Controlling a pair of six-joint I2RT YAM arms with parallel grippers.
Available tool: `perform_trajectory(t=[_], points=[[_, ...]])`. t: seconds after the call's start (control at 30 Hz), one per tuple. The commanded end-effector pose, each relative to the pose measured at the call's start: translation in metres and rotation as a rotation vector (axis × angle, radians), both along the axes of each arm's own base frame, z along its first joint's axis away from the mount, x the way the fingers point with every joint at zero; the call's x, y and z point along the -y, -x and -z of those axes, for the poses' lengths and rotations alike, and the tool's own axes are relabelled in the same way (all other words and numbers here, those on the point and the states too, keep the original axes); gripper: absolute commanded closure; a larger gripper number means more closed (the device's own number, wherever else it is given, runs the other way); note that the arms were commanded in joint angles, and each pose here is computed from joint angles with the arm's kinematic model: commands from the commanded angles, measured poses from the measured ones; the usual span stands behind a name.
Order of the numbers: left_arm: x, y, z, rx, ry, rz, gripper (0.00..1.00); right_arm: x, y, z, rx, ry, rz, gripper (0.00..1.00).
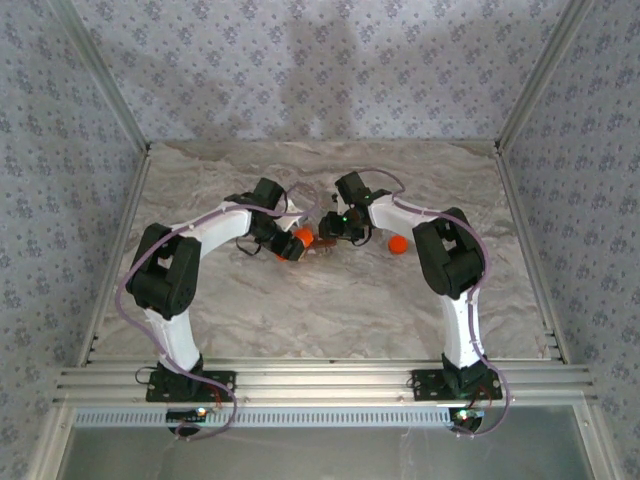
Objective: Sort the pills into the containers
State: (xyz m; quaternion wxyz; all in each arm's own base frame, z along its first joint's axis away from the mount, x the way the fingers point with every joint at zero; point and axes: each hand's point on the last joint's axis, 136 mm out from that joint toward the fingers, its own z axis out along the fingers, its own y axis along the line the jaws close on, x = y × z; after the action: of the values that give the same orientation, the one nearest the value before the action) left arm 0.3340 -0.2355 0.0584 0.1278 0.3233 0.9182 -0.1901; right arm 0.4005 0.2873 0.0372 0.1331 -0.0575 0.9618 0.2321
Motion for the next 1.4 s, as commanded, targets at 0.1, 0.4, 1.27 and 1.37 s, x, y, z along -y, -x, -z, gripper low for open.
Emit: perform_trajectory(t=[0.1, 0.4, 1.27, 1.37], points=[[0.0064, 0.0039, -0.0039, -0.015, -0.008, 0.032, 1.0, -0.0011, 0.003, 0.0128, -0.031, 0.015, -0.008, 0.5], [0.009, 0.0046, -0.0023, -0.024, -0.016, 0.039, 1.0, -0.0008, 0.0038, 0.0141, -0.035, 0.014, -0.008, 0.5], [0.0045, 0.0123, -0.0066, -0.071, -0.045, 0.038, 1.0, 0.0009, 0.0038, 0.0181, -0.043, 0.017, -0.003, 0.51], [0.0045, 0.012, -0.0077, -0.07, -0.045, 0.036, 1.0, 0.0005, 0.0036, 0.0181, -0.042, 0.016, -0.003, 0.51]])
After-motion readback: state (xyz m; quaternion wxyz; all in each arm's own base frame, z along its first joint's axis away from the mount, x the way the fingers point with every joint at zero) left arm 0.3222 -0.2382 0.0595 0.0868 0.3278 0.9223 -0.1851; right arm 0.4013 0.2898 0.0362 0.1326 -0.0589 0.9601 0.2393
